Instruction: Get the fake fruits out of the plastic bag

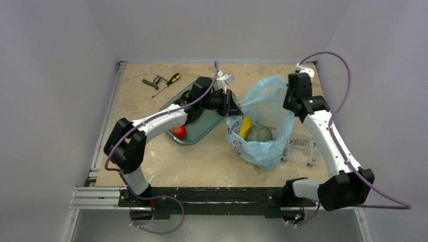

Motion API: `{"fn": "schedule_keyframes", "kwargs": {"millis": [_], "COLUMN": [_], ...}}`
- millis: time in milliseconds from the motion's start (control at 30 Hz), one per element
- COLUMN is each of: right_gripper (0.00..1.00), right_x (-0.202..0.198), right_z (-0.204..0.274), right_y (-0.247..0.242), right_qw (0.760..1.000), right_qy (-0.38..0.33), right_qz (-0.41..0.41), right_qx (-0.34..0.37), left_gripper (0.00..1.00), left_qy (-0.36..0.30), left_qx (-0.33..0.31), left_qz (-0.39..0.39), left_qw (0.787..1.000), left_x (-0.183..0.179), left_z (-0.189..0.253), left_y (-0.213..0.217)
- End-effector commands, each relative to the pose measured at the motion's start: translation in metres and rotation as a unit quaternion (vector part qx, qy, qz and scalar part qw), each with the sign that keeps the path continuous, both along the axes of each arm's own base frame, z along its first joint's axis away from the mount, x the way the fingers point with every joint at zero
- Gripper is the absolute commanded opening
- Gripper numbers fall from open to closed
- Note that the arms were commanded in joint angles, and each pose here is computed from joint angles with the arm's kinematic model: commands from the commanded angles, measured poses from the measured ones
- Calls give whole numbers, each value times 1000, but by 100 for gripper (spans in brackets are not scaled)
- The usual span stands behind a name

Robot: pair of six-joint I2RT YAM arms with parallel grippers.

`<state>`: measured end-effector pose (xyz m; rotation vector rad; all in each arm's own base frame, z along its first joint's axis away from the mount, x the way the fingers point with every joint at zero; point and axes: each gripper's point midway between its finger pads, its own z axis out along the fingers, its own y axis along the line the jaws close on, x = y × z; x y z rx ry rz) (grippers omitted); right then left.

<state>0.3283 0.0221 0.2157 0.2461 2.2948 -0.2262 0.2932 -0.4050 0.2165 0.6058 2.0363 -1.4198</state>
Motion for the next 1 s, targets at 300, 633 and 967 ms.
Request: {"fn": "schedule_keyframes", "kwargs": {"millis": [300, 633, 967], "right_gripper": [60, 99, 92], "right_x": [-12, -89, -109], "right_z": [55, 36, -47], "right_y": [6, 23, 49], "right_qw": [996, 985, 960], "right_qy": [-54, -37, 23], "right_qz": [21, 7, -40], "right_qx": [70, 170, 278], "left_gripper": [49, 88, 71], "left_qy": [-32, -116, -201], "left_qx": [65, 170, 66], "left_qz": [59, 121, 40], "left_qw": [996, 971, 977], "left_x": [16, -48, -132], "left_z": [24, 38, 72], "left_y": [29, 74, 7]}}
